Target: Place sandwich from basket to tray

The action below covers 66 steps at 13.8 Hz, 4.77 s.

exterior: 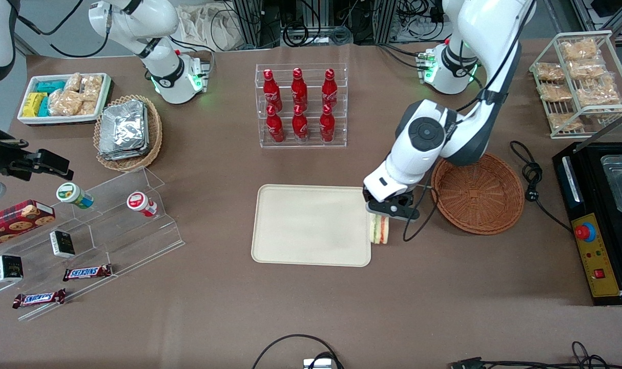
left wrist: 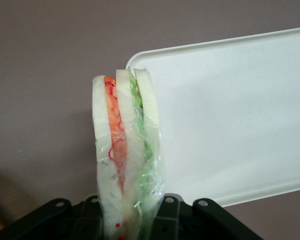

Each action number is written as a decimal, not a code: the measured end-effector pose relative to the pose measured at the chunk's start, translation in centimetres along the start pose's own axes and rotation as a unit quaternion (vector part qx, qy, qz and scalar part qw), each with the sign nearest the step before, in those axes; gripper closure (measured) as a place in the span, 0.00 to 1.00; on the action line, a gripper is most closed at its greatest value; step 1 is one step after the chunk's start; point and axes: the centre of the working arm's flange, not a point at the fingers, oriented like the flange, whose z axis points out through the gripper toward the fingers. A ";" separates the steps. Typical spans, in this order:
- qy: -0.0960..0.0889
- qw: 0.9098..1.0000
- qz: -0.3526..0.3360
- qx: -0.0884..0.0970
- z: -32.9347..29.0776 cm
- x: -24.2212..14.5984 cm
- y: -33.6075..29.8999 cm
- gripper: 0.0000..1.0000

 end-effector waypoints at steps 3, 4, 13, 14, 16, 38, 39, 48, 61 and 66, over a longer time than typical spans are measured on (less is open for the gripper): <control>-0.009 1.000 0.003 -0.002 2.0 0.4 2.1 0.73; -0.016 1.000 0.007 0.001 2.6 0.6 2.4 0.73; -0.049 0.998 0.023 0.015 8.2 1.9 7.0 0.73; -0.049 0.998 0.024 0.019 8.6 2.1 6.9 0.73; -0.052 0.998 0.023 0.022 9.4 2.1 6.5 0.73; -0.035 0.993 -0.092 0.064 2.6 8.0 4.8 0.00; -0.027 0.992 -0.107 0.068 1.6 8.6 3.9 0.00; -0.003 0.965 -0.223 0.137 -13.3 10.3 -9.8 0.00; -0.023 0.962 -0.236 0.137 -20.5 8.6 -19.4 0.00; -0.030 0.959 -0.252 0.128 -23.6 6.8 -24.8 0.00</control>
